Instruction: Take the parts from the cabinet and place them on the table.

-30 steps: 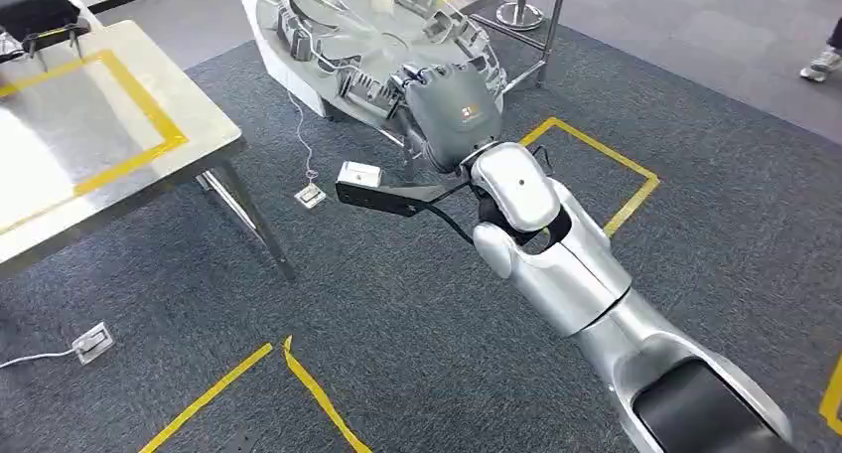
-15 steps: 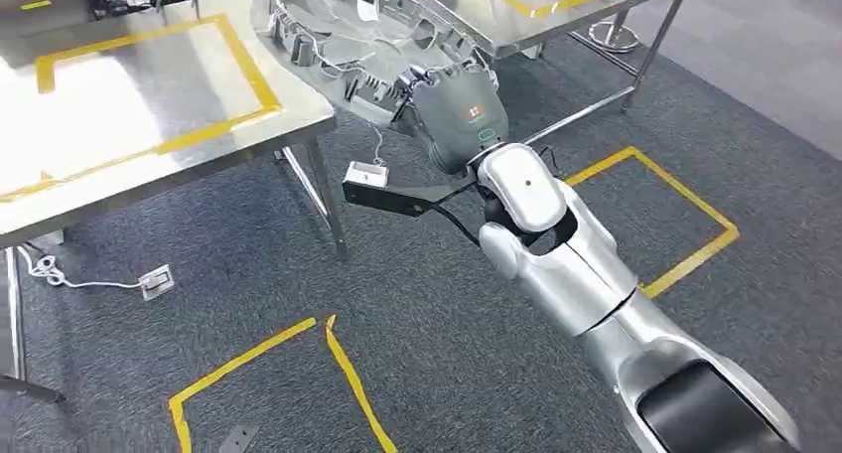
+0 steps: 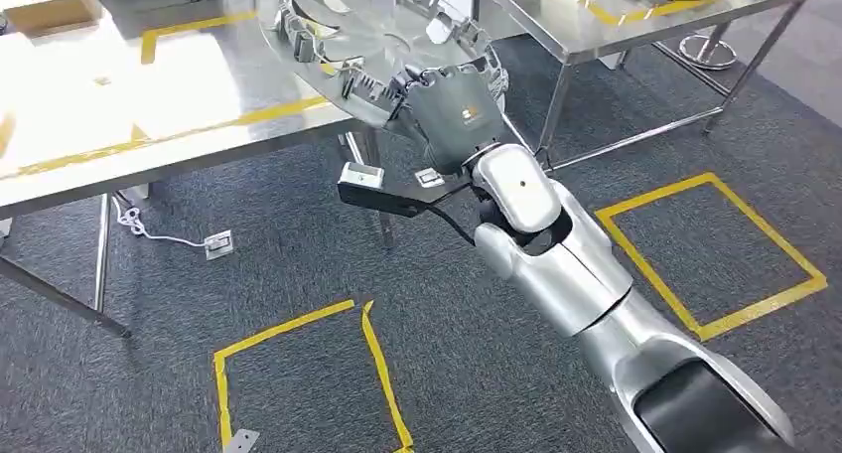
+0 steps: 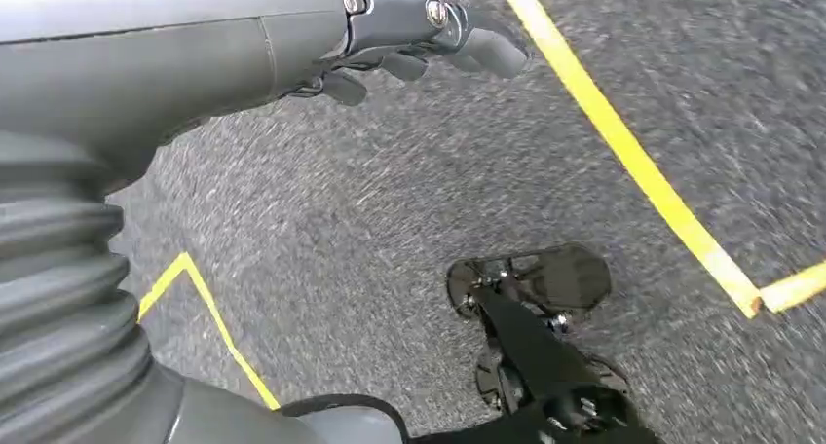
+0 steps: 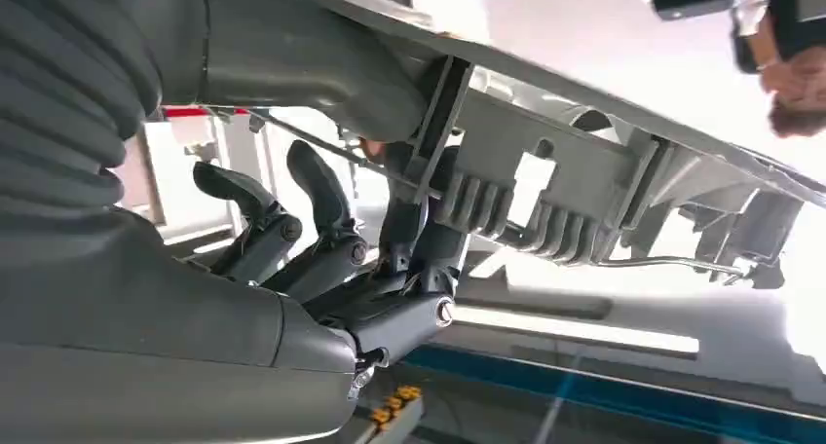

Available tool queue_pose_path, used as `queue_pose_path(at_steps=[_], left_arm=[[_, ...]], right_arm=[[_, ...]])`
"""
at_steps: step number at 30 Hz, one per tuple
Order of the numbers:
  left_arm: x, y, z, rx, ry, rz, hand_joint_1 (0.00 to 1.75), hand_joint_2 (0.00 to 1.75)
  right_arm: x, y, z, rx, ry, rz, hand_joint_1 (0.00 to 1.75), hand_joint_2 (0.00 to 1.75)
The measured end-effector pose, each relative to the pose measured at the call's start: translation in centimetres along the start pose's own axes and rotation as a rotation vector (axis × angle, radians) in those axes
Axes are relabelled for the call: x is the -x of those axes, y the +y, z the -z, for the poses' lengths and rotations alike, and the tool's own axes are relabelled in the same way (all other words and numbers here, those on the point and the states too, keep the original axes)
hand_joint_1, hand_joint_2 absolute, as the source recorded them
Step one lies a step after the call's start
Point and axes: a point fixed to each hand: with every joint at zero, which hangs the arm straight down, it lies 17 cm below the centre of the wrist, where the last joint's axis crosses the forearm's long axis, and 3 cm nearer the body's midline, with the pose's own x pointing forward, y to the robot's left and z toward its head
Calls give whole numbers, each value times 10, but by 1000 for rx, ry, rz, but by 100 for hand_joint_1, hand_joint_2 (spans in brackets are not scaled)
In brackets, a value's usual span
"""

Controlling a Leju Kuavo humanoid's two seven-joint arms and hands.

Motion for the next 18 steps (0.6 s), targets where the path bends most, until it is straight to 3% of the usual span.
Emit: queue_pose_path(at_steps=[18], left_arm=[[-3,-3,0,6,-3,7,0,175]], right_arm=[[2,7,-12,-9,19,-7,175,175]])
